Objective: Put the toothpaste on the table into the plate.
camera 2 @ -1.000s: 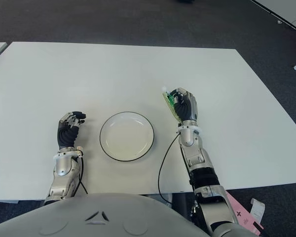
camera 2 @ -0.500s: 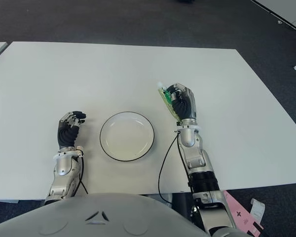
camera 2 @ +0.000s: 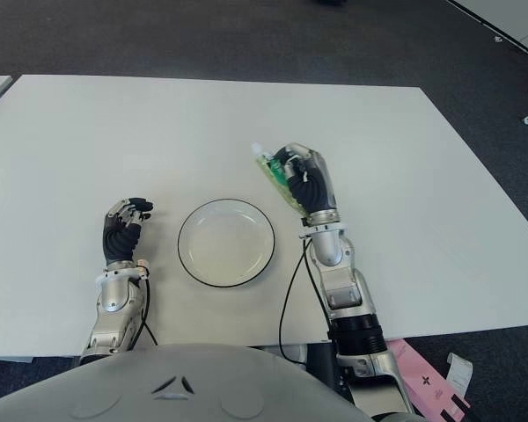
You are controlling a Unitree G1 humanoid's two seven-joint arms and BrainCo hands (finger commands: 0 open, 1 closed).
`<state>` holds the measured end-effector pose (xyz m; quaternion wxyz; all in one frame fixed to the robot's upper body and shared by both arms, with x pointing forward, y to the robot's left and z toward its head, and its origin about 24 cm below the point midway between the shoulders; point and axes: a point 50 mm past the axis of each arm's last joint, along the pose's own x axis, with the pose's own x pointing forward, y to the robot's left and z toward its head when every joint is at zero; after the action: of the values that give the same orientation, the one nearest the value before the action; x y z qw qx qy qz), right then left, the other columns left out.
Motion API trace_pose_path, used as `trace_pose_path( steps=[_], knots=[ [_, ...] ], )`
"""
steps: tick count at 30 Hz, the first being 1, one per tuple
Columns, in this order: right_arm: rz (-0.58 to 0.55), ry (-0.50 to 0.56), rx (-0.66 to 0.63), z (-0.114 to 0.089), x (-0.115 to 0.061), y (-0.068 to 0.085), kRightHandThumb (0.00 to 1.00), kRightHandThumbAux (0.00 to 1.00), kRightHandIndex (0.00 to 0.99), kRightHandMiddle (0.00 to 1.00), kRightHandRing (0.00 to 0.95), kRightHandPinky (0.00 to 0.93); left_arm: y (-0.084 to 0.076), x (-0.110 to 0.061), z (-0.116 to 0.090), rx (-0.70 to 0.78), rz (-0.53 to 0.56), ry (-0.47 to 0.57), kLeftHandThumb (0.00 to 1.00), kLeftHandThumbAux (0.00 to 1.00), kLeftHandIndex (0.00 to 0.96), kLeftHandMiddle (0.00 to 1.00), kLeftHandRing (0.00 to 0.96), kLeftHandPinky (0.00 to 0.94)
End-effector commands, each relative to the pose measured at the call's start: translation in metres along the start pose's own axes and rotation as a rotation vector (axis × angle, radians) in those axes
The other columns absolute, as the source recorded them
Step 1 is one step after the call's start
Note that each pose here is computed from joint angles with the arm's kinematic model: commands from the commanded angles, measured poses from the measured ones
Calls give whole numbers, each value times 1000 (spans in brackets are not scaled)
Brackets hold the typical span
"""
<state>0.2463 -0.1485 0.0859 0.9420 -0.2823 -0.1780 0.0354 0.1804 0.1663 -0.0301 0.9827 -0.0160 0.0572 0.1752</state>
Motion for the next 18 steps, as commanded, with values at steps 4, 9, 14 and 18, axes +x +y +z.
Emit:
trace_pose_path(
  steps=[4,9,14,18],
  knots=[
    [176,-37,84,9,-1,23,854,671,413,570,811,798,-7,-9,-17,-28,-7,104,709,723,421,456,409,365],
    [260,-68,82,8,-2,34,853,671,413,581,822,824,-7,-9,-17,-30,-2,109,710,723,421,459,412,360],
    [318,-102,74,6,-2,43,853,671,413,585,835,840,-6,-10,-18,-29,2,109,710,723,421,457,410,363],
    [352,-134,22,6,-4,48,853,672,414,589,846,858,-6,-10,-18,-30,11,114,711,723,422,456,408,366]
  ],
)
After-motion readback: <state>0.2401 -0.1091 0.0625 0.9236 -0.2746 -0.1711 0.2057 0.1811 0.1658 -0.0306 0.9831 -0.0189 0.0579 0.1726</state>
